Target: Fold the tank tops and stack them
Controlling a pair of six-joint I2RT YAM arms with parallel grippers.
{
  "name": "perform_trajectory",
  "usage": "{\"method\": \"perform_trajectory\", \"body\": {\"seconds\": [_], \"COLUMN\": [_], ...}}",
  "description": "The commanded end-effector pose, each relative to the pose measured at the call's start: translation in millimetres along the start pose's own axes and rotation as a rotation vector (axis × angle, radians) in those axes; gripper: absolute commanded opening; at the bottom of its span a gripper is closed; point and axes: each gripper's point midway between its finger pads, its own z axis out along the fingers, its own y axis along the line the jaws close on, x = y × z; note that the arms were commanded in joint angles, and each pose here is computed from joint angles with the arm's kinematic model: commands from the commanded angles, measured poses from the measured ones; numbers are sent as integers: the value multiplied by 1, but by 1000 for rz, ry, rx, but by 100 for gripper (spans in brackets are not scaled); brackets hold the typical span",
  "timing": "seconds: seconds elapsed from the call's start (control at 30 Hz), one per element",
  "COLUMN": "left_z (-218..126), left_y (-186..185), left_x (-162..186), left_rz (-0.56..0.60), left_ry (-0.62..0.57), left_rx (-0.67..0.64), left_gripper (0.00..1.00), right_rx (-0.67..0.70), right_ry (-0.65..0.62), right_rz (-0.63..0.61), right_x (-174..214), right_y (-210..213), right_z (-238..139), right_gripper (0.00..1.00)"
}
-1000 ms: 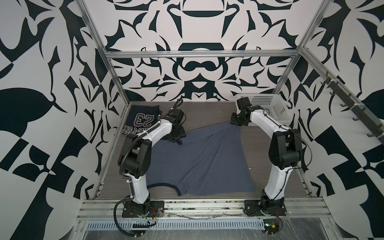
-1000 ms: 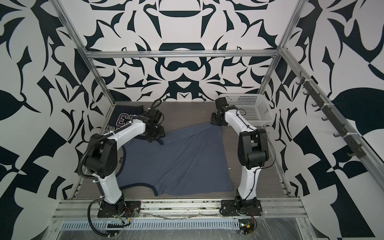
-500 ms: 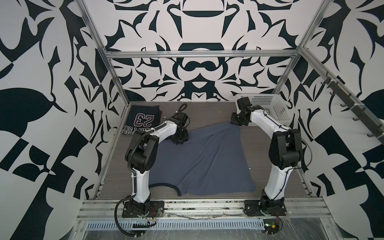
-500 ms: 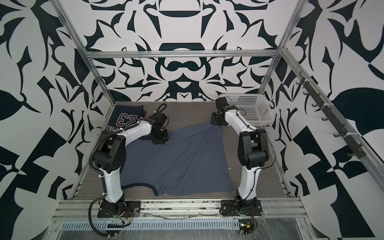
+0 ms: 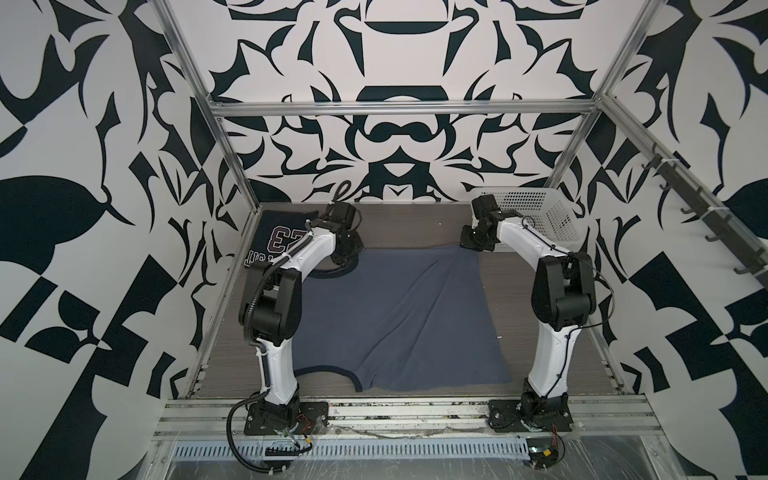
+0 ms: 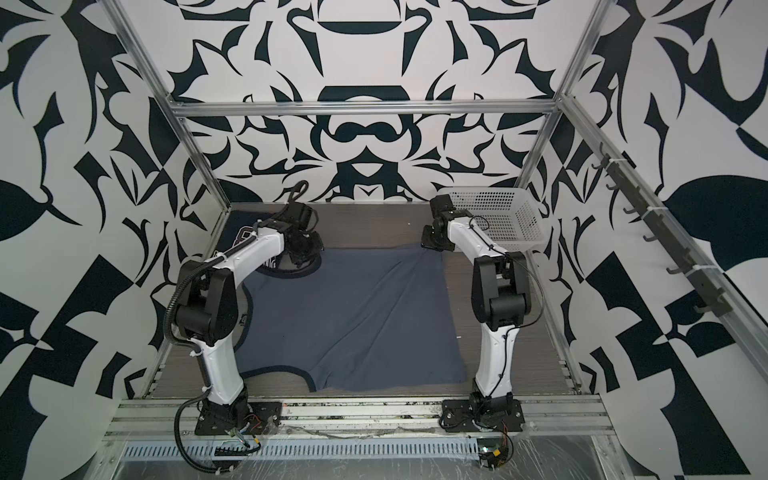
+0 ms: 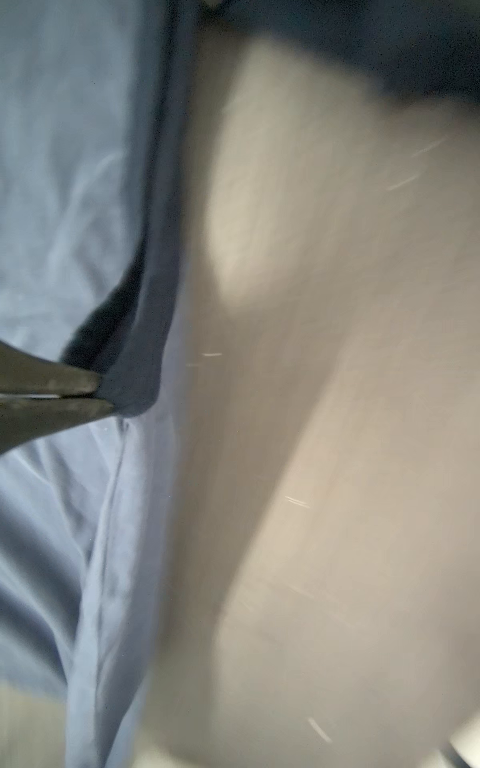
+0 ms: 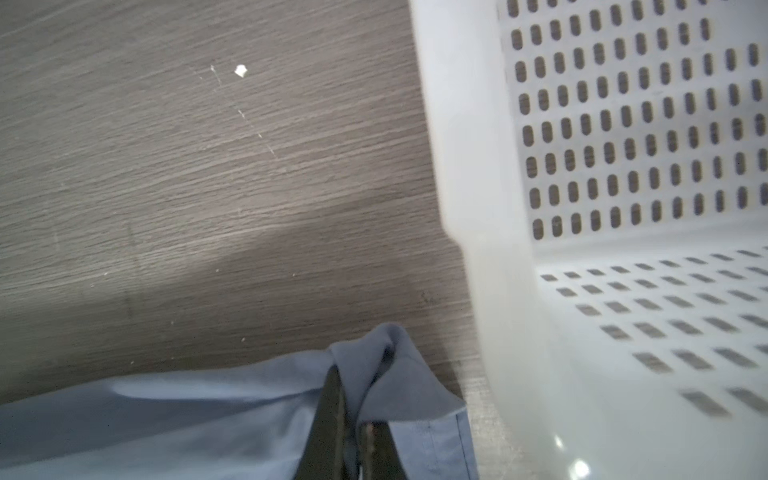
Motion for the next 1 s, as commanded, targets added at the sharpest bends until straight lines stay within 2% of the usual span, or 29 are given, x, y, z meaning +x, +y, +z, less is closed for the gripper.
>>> {"method": "perform_trajectory", "body": {"seconds": [0.0, 0.1, 0.27, 0.37, 0.53, 0.7, 0.83, 0.97], "left_z": [9, 33, 60, 68, 69, 41, 7, -35], "left_y": [-11, -4, 10, 9, 13, 7, 12, 50], "left_x": [-26, -26, -37, -44, -53, -69, -73, -79], "left_rz": [4, 3, -47, -34, -11, 22, 62, 50], "left_ry": [2, 59, 57, 58, 52, -8, -49, -112], "left_rx": [61, 12, -33, -45, -100, -110, -144, -234], "left_gripper": [2, 2, 4, 12, 30, 54, 63, 67], "right_rx": [-23, -29, -20, -22, -52, -46, -34, -11], "right_ry": [-67, -58, -82, -99, -117, -107, -111, -112], "right_rz": [-12, -18, -33, -41, -44, -86, -122, -168], "right_x": [-28, -34, -50, -55, -51, -45, -49, -55], "right_y": [8, 11, 13, 14, 18, 27, 36, 45], "right_z": [-14, -6, -8, -18, -32, -25, -16, -9], "right_gripper": [0, 0, 25, 41, 46, 47, 47, 48]}}
